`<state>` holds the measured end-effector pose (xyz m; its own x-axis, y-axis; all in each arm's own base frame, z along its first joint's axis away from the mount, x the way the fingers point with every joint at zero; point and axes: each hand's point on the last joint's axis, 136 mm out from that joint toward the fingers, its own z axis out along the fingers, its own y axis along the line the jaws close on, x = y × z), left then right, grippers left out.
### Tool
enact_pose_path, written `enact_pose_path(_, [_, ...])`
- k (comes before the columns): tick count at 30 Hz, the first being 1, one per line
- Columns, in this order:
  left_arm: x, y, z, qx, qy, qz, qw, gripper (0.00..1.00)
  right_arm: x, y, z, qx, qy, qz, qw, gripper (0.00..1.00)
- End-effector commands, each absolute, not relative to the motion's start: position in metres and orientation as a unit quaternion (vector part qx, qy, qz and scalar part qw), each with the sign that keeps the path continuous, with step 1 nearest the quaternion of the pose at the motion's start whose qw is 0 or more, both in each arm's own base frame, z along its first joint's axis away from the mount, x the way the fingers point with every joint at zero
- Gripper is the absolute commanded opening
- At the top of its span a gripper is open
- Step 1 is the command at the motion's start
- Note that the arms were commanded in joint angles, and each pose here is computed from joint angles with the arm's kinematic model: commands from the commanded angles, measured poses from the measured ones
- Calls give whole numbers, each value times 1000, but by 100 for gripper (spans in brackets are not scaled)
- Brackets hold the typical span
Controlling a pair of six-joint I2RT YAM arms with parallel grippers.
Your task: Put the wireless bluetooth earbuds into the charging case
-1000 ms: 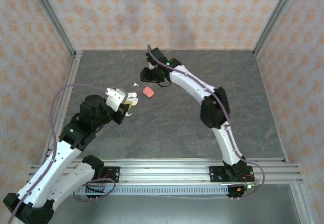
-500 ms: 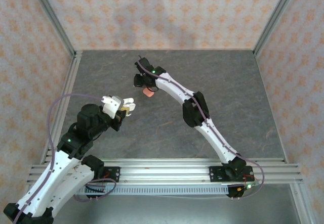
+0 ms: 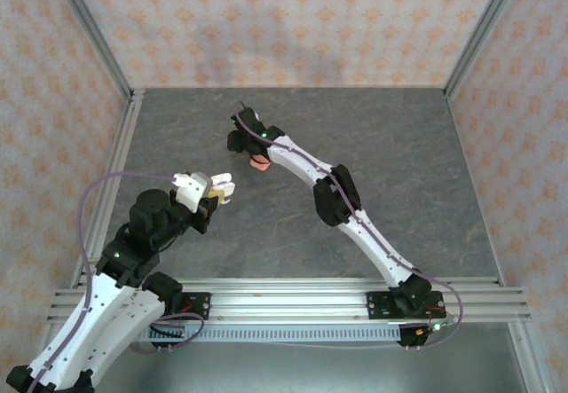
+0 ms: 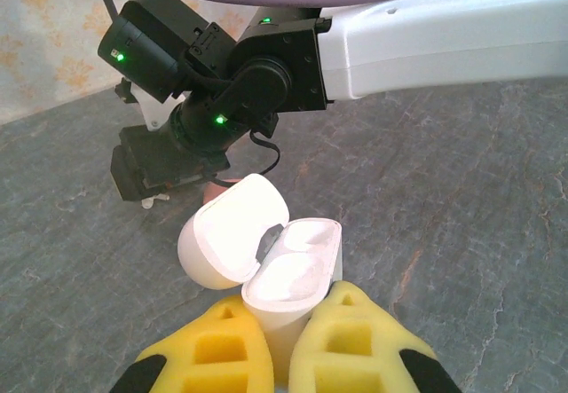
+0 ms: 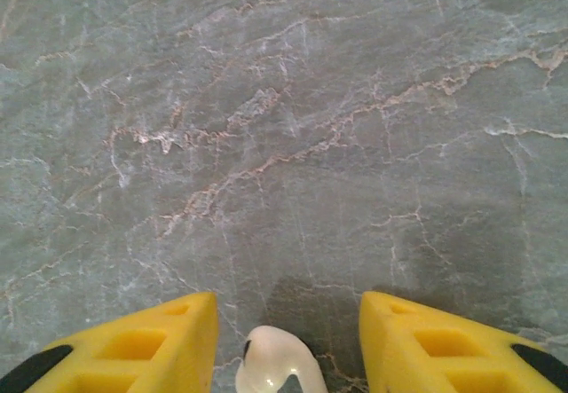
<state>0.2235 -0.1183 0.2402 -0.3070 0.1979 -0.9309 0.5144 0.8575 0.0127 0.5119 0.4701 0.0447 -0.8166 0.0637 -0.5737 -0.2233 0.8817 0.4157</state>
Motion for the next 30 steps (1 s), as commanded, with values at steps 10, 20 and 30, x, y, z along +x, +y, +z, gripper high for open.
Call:
enact_pose_path(10, [222,-114,242,216,788,-142,558,0,478,477,23,-78,940,193,271,27])
enact_pose_path(20, [221,-113,241,210,792,-145,555,0,447,463,38,-82,953,189,221,16])
enact_pose_path(30, [219,-109,238,195,806,-144,541,0,402,460,47,-109,961,182,178,15])
